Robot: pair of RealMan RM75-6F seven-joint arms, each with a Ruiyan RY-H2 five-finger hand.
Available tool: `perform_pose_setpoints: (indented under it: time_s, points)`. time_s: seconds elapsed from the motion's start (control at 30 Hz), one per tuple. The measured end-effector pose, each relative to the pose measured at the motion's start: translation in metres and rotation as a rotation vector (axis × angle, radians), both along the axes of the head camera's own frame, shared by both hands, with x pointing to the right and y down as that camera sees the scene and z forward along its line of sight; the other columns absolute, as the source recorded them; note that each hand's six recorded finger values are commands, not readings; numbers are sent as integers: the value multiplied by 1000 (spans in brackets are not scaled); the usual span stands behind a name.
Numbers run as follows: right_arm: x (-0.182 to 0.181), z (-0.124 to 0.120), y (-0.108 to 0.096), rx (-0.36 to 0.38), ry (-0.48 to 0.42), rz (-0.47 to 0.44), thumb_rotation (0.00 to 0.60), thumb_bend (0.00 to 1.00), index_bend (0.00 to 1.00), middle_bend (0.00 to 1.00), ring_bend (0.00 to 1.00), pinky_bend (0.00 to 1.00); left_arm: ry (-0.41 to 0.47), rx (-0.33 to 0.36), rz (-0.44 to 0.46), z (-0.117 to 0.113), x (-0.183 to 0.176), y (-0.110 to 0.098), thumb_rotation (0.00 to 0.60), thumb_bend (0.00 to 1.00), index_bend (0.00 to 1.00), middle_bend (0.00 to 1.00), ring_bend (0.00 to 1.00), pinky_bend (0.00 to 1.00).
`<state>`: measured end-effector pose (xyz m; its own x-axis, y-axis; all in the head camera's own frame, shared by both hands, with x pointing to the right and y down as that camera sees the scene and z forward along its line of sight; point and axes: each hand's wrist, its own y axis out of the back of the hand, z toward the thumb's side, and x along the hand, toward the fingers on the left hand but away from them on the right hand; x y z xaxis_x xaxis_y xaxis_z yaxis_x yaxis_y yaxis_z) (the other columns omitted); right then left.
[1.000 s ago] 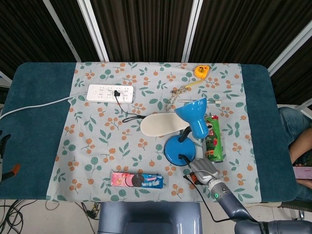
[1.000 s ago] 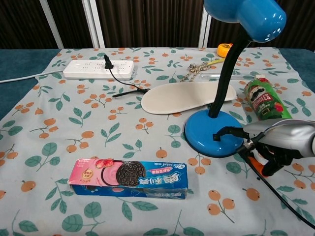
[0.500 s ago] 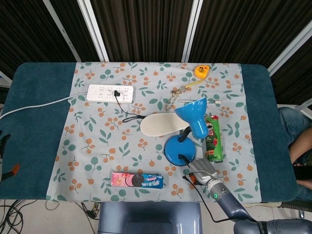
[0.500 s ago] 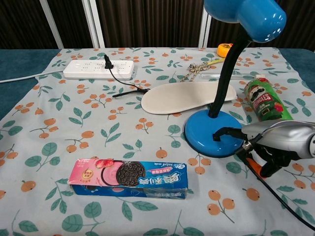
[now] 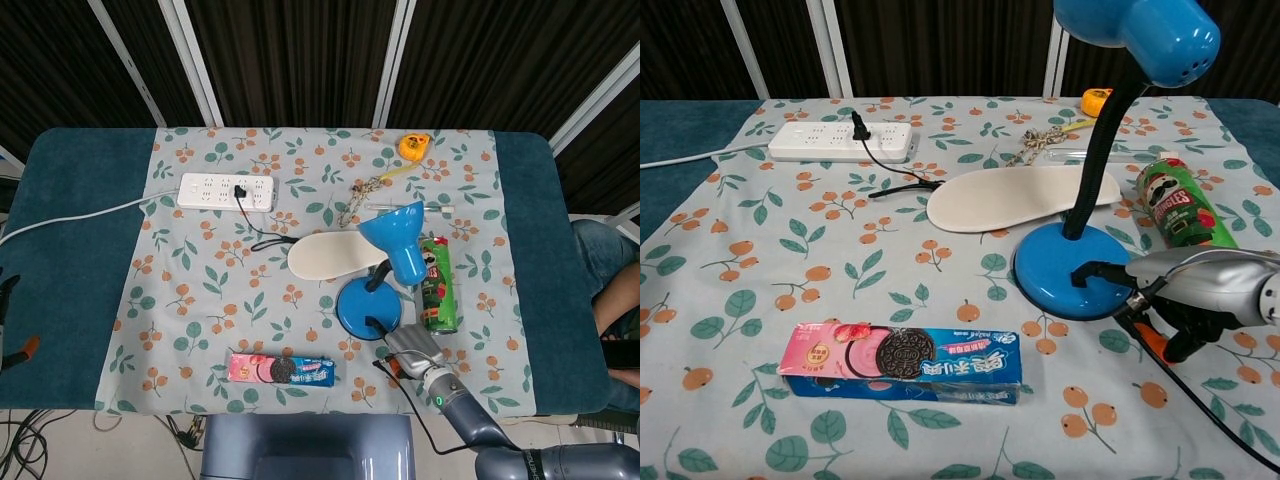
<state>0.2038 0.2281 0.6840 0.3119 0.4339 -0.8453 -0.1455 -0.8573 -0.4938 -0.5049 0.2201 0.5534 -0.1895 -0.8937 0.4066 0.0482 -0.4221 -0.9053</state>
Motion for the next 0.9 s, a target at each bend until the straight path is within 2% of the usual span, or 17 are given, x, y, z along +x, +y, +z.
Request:
perform_pose_setpoints:
  time_s: [0.2, 0.3, 0.43, 0.5, 0.63, 0.83, 0.87, 0.9]
  points:
    - [-1, -3, -6, 11, -1, 8, 600, 677, 45, 664, 761, 1000, 1, 1, -2, 0, 0, 0, 600, 212, 115, 5, 0, 50]
    - [0, -9, -14, 49, -12, 35, 600, 665, 46, 604, 700, 1000, 1, 0, -1, 0, 0, 0, 600, 212, 114, 6, 0, 50]
    - [6, -28, -29, 129, -35, 86, 600, 444, 46, 461, 573, 1000, 2, 0, 0, 0, 0, 0, 600, 212, 115, 5, 0, 50]
    - [15, -43, -36, 172, -35, 111, 600, 378, 45, 412, 516, 1000, 2, 1, 1, -1, 0, 0, 600, 212, 115, 5, 0, 50]
    - [39, -73, -39, 220, -8, 141, 600, 352, 45, 303, 374, 1000, 0, 0, 2, -1, 1, 1, 600, 213, 114, 6, 0, 50]
    - [81, -118, -35, 342, 45, 170, 600, 327, 45, 124, 146, 1000, -4, 4, 0, -2, 0, 2, 600, 213, 115, 6, 0, 50]
    - [87, -125, -33, 370, 49, 175, 600, 305, 45, 101, 118, 970, -5, 5, -1, -2, 0, 2, 600, 213, 115, 6, 0, 50]
    - [93, -130, -31, 391, 51, 181, 600, 287, 45, 88, 102, 860, -6, 6, -1, -2, 0, 2, 600, 213, 115, 5, 0, 50]
